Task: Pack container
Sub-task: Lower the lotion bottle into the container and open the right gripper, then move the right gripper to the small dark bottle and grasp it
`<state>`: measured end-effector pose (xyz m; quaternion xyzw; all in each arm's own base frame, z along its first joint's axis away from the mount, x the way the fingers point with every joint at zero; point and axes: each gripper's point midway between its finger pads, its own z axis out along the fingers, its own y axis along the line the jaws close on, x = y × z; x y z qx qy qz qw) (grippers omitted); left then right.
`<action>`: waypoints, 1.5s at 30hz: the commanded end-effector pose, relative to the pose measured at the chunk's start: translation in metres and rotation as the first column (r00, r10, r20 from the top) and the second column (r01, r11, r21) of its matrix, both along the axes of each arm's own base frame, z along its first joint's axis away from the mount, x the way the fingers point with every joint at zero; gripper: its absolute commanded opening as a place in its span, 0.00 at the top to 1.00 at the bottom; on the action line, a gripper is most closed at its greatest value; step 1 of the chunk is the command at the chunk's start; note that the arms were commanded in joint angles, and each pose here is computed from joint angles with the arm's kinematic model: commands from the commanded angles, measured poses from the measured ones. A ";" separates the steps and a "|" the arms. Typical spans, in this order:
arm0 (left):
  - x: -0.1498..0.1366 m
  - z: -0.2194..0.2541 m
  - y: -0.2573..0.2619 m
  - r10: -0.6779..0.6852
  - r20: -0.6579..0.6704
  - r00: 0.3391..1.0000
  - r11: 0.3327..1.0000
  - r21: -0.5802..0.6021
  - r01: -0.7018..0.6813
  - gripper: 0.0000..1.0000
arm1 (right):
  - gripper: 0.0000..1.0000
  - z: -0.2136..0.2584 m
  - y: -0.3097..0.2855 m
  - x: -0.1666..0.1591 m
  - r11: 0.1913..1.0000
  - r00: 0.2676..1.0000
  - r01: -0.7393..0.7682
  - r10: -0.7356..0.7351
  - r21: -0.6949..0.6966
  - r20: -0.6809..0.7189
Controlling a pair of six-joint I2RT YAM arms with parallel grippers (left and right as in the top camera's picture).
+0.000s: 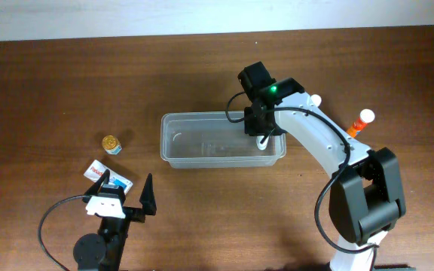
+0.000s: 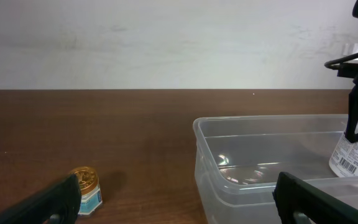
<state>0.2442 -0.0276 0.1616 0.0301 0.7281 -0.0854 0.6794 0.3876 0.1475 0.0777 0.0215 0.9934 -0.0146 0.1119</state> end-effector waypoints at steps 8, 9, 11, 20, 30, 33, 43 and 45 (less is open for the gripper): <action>0.000 -0.001 0.002 0.010 0.001 1.000 1.000 -0.002 -0.010 0.01 | 0.60 0.000 -0.003 -0.001 1.000 1.000 0.005 -0.005 -0.023 0.001; 0.000 -0.001 0.002 0.010 0.001 1.000 1.000 -0.002 -0.010 0.01 | 0.60 0.001 -0.003 -0.002 1.000 1.000 0.005 -0.005 -0.023 0.001; 0.000 -0.001 0.002 0.010 0.001 1.000 1.000 -0.002 -0.010 0.01 | 0.59 0.006 -0.003 -0.002 1.000 1.000 0.005 -0.005 -0.021 0.004; 0.000 -0.001 0.002 0.010 0.001 1.000 1.000 -0.002 -0.010 0.01 | 0.55 0.049 0.000 0.005 1.000 0.998 0.005 -0.006 0.006 0.064; 0.000 -0.001 0.002 0.010 0.001 1.000 1.000 -0.002 -0.010 0.01 | 0.28 0.146 -0.009 0.025 0.999 0.979 0.013 -0.024 0.051 0.204; 0.000 -0.001 0.002 0.010 0.001 1.000 1.000 -0.002 -0.010 0.00 | 0.11 0.173 -0.034 0.032 0.996 0.966 0.070 -0.080 0.048 0.246; 0.000 -0.001 0.002 0.010 0.001 1.000 1.000 -0.002 -0.010 0.01 | 0.02 0.151 -0.114 0.050 0.989 0.977 0.132 -0.140 0.063 0.158; 0.000 -0.001 0.002 0.010 0.001 1.000 1.000 -0.002 -0.010 0.01 | 0.02 0.141 -0.123 0.053 0.989 0.981 0.134 -0.141 0.058 0.135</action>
